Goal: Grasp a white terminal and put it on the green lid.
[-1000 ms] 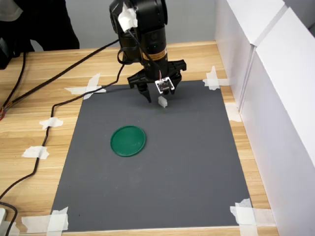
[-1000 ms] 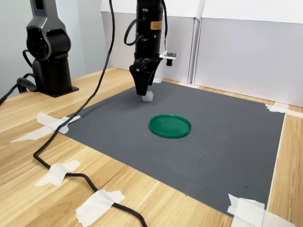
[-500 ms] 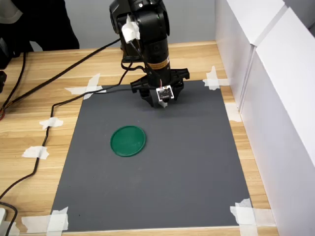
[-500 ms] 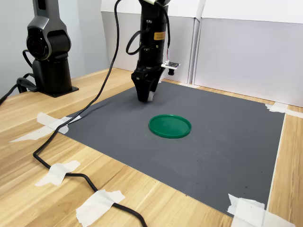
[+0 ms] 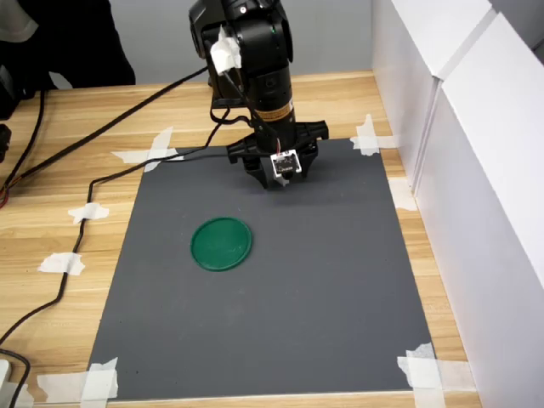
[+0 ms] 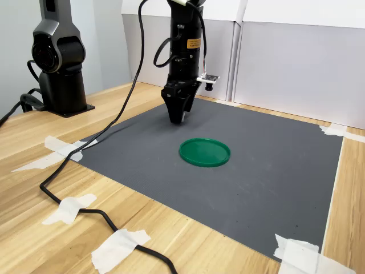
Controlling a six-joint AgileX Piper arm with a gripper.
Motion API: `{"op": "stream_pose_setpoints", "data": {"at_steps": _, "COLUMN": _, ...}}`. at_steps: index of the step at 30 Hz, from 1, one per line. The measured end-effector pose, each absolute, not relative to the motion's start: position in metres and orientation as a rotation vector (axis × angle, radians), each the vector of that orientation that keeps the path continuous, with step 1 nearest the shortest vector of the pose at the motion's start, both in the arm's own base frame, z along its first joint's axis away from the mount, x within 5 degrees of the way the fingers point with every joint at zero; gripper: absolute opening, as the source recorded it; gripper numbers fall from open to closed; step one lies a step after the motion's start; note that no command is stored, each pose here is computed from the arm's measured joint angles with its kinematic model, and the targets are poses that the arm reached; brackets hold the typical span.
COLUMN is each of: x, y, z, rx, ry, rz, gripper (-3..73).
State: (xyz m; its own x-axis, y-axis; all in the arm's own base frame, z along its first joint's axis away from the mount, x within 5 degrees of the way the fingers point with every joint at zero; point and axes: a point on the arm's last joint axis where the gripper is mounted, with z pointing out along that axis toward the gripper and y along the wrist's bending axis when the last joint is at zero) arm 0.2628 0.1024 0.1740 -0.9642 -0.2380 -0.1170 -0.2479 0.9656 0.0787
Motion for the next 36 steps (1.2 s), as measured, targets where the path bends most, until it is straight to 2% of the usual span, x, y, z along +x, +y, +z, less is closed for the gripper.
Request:
{"op": "stream_pose_setpoints", "data": {"at_steps": 8, "x": 0.263, "y": 0.102, "z": 0.172, "rx": -0.379, "ry": 3.019, "rz": 0.134, "gripper": 67.0}}
{"op": "stream_pose_setpoints", "data": {"at_steps": 14, "x": 0.263, "y": 0.103, "z": 0.169, "rx": -0.396, "ry": 3.029, "rz": 0.133, "gripper": 61.9}}
{"op": "stream_pose_setpoints", "data": {"at_steps": 19, "x": 0.264, "y": 0.102, "z": 0.168, "rx": -0.417, "ry": 3.031, "rz": 0.119, "gripper": 48.4}}
{"op": "stream_pose_setpoints", "data": {"at_steps": 28, "x": 0.263, "y": 0.103, "z": 0.168, "rx": -0.411, "ry": 3.034, "rz": 0.128, "gripper": 11.4}}
{"op": "stream_pose_setpoints", "data": {"at_steps": 32, "x": 0.268, "y": 0.103, "z": 0.176, "rx": -0.438, "ry": 3.03, "rz": 0.131, "gripper": 9.2}}
{"op": "stream_pose_setpoints", "data": {"at_steps": 36, "x": 0.287, "y": 0.095, "z": 0.2, "rx": -0.414, "ry": 2.991, "rz": 0.154, "gripper": 9.2}}
